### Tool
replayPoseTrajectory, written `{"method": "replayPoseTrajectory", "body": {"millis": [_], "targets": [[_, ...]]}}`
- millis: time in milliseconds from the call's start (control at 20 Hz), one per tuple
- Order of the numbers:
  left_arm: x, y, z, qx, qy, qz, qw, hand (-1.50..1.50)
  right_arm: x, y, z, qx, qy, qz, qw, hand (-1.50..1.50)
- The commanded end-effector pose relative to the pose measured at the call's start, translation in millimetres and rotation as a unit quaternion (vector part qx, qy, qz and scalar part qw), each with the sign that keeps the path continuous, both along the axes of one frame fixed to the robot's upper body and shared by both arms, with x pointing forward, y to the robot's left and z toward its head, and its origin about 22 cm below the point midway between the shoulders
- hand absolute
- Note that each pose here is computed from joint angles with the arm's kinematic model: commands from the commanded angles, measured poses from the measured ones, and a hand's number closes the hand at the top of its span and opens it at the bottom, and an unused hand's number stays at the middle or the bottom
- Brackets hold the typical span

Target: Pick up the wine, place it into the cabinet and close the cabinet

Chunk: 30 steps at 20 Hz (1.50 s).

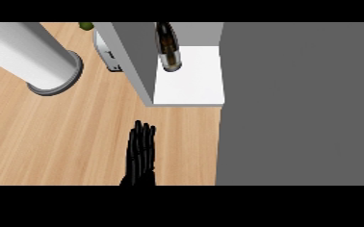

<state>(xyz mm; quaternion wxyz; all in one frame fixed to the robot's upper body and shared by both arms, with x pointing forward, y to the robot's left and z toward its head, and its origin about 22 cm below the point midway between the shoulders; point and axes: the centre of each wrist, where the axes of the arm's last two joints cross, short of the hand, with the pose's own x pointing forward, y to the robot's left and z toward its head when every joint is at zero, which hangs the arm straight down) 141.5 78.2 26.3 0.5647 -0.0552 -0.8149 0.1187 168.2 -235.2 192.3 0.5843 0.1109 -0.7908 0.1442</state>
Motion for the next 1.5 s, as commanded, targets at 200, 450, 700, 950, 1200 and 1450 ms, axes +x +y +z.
{"method": "replayPoseTrajectory", "body": {"millis": [200,450,700,950,1200,1450], "targets": [[-27.4,48,13,0.015,-0.009,-0.039,0.9991,-1.5,-22,1,11,-0.005,0.007,0.086,0.996,1.5],[-42.8,52,12,0.012,-0.009,-0.056,0.9983,-1.5,-20,9,11,-0.031,-0.017,0.085,0.996,1.5],[-38.9,87,27,0.022,-0.012,-0.039,0.9989,-1.5,-27,15,-2,0.011,0.066,0.147,0.987,1.5],[-45.9,112,37,0.023,-0.027,-0.017,0.9992,-1.5,-41,20,-8,0.022,0.089,0.171,0.981,1.5],[-38.8,129,38,0.021,-0.026,-0.001,0.9994,-1.5,-49,42,-6,-0.017,0.064,0.251,0.966,1.5],[-43.9,153,54,0.017,-0.022,0.014,0.9995,-1.5,-76,59,3,-0.012,0.066,0.279,0.958,1.5]]}}
